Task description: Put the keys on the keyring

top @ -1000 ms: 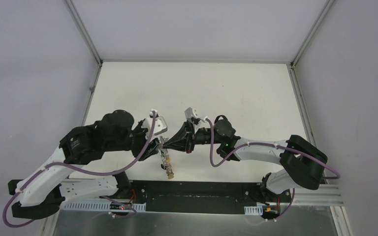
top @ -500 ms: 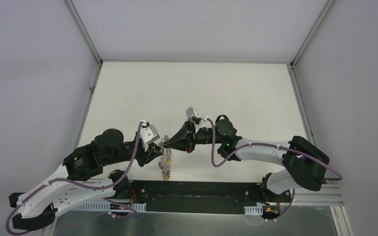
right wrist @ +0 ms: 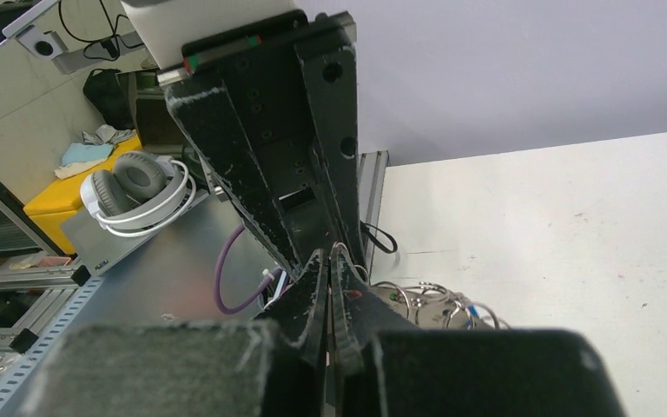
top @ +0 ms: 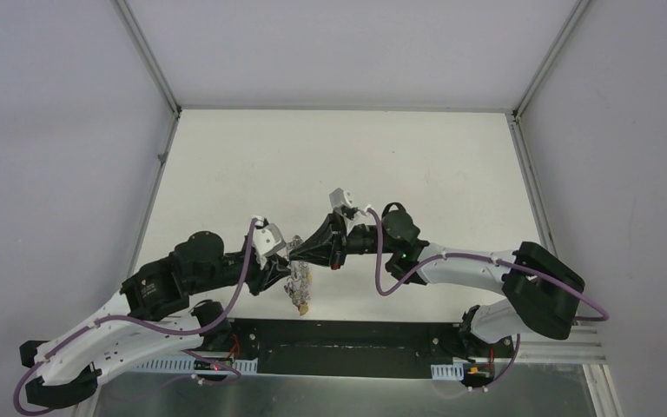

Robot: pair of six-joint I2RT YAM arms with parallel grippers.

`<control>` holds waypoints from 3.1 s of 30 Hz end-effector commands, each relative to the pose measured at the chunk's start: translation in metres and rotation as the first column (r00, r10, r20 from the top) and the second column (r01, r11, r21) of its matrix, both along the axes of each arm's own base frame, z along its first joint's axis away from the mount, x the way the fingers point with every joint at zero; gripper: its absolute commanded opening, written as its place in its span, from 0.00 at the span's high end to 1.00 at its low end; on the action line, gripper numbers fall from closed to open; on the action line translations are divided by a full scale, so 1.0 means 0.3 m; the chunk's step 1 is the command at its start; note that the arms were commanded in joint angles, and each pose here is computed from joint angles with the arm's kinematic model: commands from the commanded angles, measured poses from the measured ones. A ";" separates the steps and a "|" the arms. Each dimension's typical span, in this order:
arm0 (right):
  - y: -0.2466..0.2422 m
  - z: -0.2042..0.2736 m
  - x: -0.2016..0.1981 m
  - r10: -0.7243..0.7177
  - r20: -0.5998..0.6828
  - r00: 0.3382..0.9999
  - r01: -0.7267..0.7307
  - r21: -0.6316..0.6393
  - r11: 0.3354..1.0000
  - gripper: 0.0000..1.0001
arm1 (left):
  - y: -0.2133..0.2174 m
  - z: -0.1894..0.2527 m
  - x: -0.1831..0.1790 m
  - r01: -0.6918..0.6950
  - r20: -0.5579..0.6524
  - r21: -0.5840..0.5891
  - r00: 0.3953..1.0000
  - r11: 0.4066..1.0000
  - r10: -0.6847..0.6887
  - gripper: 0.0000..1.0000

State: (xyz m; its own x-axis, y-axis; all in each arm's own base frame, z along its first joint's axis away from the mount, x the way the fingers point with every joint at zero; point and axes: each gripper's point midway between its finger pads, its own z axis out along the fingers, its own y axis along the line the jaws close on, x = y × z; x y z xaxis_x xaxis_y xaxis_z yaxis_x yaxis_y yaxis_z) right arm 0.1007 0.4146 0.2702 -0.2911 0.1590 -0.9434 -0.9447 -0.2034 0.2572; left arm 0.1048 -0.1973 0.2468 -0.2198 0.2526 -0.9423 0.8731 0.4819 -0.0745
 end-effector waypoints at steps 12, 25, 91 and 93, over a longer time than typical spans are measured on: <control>-0.052 0.140 0.002 -0.043 0.076 0.996 0.031 0.145 0.989 1.00 | 0.010 0.129 -0.075 0.125 0.130 -0.163 0.986 0.979 -0.104 0.67; -0.153 0.042 0.125 -0.183 0.025 0.983 0.182 0.046 0.982 1.00 | -0.017 0.145 -0.038 0.024 0.005 -0.188 1.000 0.982 -0.024 0.42; -1.262 -0.502 0.812 -0.971 0.238 -0.009 0.880 -0.459 -0.120 0.00 | 0.482 -0.333 0.711 -0.788 0.020 -0.076 0.611 0.611 0.791 0.01; -1.272 -0.526 0.832 -0.967 0.254 -0.017 0.876 -0.463 -0.137 0.00 | 0.513 -0.360 0.725 -0.815 0.053 -0.098 0.569 0.571 0.821 0.01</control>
State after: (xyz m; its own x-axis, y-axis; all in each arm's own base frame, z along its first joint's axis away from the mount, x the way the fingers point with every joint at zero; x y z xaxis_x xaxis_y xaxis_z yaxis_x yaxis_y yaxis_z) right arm 0.3317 0.0559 0.1096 -0.3857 0.1010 -0.9171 -0.1215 0.9798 0.1590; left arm 0.3062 -0.0671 0.1356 -0.3742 -0.0986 -0.9221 0.1934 0.9642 -0.1816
